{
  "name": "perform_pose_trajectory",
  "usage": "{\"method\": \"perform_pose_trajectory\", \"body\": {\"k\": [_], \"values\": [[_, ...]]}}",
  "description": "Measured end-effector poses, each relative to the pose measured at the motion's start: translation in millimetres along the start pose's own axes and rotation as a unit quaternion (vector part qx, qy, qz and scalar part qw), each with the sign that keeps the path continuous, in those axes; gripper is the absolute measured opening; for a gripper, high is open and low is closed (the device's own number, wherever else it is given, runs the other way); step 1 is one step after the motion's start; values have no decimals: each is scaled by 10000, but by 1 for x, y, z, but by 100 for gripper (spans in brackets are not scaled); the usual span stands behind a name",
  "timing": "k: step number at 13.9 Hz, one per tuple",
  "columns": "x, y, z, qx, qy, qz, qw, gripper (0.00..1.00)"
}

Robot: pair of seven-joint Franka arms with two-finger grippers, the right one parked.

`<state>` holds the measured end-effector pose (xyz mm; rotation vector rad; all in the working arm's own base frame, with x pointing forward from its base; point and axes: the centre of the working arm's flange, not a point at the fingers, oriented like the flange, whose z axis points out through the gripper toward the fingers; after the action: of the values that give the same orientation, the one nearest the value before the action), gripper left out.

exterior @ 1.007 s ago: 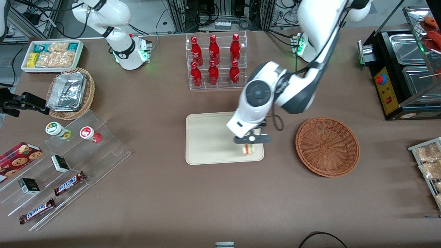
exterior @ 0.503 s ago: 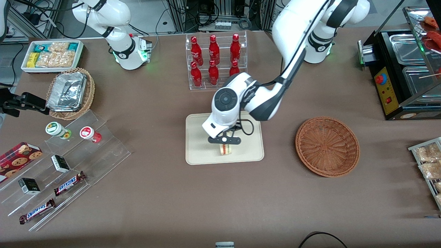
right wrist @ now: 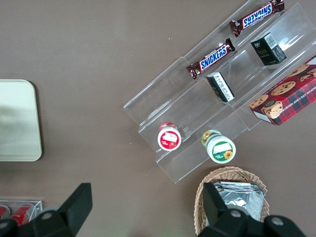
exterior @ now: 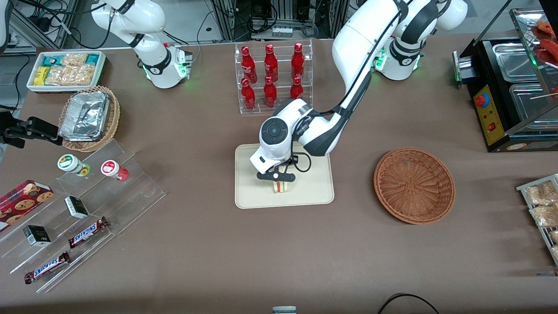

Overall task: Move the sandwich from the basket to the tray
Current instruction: 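Lower the sandwich onto the beige tray and open the left gripper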

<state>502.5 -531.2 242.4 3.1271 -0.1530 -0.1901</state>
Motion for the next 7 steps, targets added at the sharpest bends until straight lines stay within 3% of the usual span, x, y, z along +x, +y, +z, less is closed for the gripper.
{"method": "perform_pose_trajectory", "body": {"k": [2, 3, 7], "values": [[0, 0, 3, 18, -11, 3, 10000, 15], [0, 0, 4, 25, -15, 4, 10000, 20], [2, 0, 0, 8, 23, -1, 10000, 59]]}}
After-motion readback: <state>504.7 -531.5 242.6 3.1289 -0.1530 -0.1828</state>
